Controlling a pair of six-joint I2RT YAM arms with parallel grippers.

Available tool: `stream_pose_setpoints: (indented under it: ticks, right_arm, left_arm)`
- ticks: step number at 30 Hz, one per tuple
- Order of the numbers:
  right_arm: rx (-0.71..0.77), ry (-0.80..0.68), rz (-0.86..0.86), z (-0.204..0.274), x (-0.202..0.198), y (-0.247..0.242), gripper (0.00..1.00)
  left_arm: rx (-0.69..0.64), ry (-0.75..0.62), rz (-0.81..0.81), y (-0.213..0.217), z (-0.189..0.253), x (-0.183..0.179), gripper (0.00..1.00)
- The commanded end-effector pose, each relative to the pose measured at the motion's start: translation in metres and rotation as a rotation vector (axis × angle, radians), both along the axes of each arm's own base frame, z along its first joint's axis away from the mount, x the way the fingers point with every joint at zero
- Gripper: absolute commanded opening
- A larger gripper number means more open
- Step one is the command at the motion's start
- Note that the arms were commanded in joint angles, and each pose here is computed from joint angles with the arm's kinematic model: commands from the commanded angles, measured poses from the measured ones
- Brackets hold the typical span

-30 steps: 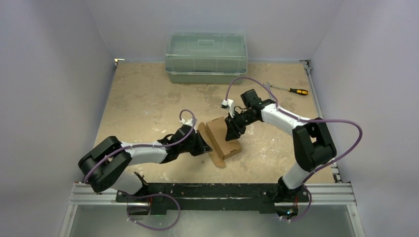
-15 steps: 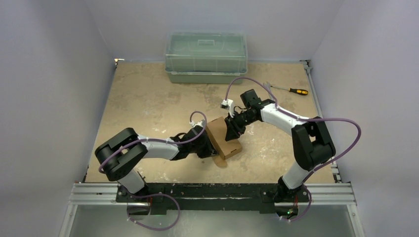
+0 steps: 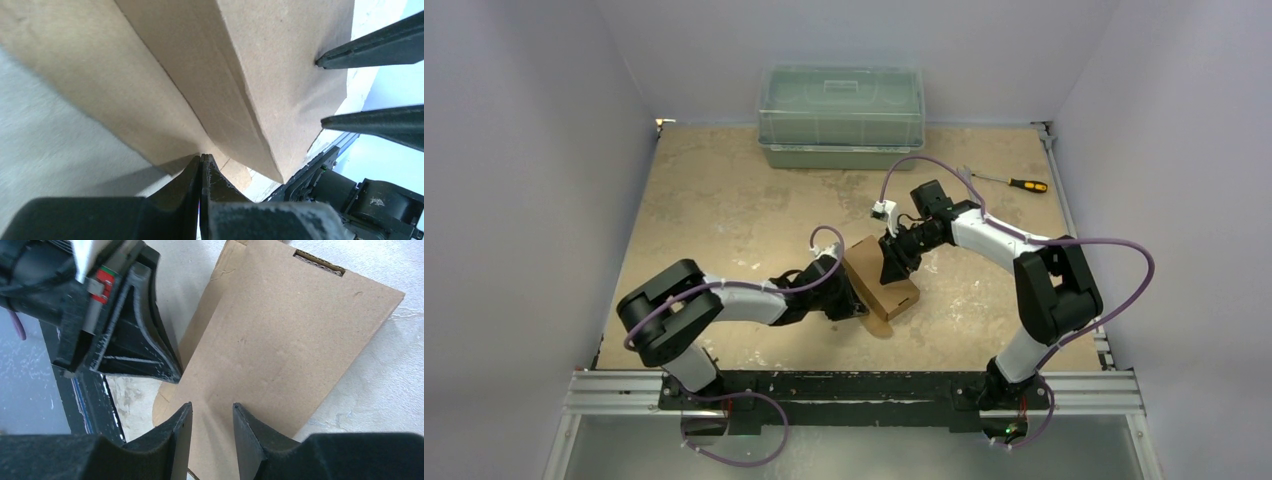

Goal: Fold the paper box

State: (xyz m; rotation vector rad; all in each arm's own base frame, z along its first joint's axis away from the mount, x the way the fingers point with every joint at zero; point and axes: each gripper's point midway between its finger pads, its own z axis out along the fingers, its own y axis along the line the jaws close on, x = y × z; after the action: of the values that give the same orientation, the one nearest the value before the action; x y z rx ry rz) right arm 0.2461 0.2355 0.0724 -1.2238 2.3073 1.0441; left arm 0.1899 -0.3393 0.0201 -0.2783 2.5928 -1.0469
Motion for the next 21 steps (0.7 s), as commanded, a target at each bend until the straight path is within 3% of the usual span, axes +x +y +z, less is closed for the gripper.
stream_pose_setpoints:
  ticks: [1, 4, 8, 21]
  right_arm:
    - [-0.065, -0.025, -0.029, -0.009, 0.010, -0.006, 0.38]
    - [-0.077, -0.030, -0.035, -0.012, 0.012, -0.007, 0.38]
    - [-0.082, -0.026, -0.032, -0.014, 0.011, -0.008, 0.37]
    - [-0.076, -0.016, -0.022, -0.015, 0.009, -0.006, 0.37]
  left_arm:
    - [0.110, -0.078, 0.011, 0.033, 0.012, 0.005, 0.00]
    - [0.176, -0.156, 0.061, 0.061, 0.021, 0.018, 0.00]
    - [0.146, -0.242, 0.117, 0.075, 0.034, 0.040, 0.00]
    - [-0.021, -0.238, 0.062, 0.014, 0.021, 0.087, 0.00]
